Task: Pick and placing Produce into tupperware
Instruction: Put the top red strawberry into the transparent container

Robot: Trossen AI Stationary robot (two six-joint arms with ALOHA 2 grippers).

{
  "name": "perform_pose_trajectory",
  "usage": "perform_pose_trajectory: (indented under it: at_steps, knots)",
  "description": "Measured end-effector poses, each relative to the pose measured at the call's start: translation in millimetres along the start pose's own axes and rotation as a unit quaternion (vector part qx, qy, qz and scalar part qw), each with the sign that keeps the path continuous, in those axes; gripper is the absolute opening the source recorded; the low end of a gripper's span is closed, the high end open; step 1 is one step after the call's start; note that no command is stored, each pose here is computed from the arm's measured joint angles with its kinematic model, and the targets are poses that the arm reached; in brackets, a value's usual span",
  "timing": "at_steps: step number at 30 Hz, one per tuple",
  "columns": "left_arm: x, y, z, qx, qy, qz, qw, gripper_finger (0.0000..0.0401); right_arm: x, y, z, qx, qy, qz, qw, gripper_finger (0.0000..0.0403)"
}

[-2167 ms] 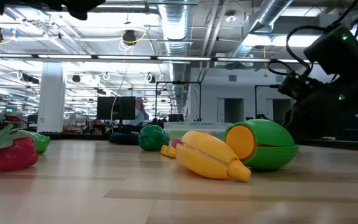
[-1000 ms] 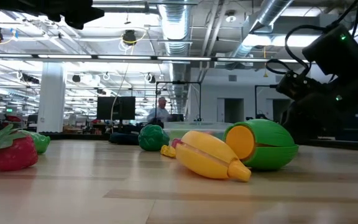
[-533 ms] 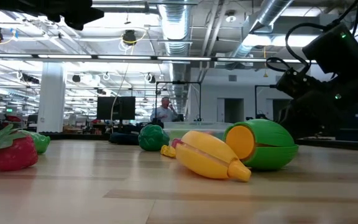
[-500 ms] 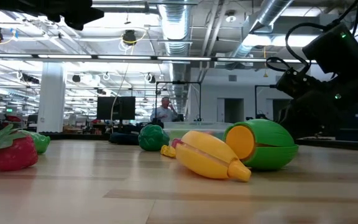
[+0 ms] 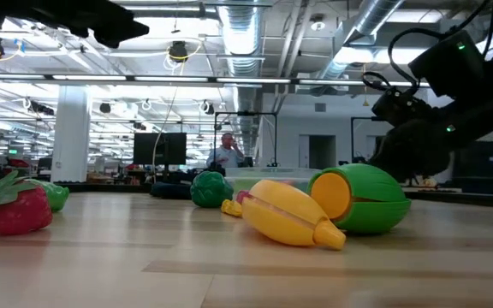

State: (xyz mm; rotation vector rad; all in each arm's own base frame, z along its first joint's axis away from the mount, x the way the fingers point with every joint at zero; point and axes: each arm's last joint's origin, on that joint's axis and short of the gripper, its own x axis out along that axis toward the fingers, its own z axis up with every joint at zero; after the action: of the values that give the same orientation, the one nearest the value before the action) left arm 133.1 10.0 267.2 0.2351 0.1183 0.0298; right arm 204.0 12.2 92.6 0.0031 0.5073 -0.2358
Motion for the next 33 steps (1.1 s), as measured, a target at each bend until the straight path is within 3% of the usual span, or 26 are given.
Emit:
perform_pose_trajectory:
  at_steps: [24, 33]
  knots:
    - [6, 0, -3, 0.002, 0.016, -0.003, 1.0, 0.027, 25, -23, 53, -0.12, -0.064, -0.068, 0.988, 0.0147]
    - [6, -1, -5, 0.002, 0.025, -0.005, 1.0, 0.027, 31, -46, 62, -0.116, -0.066, -0.112, 0.985, 0.0162]
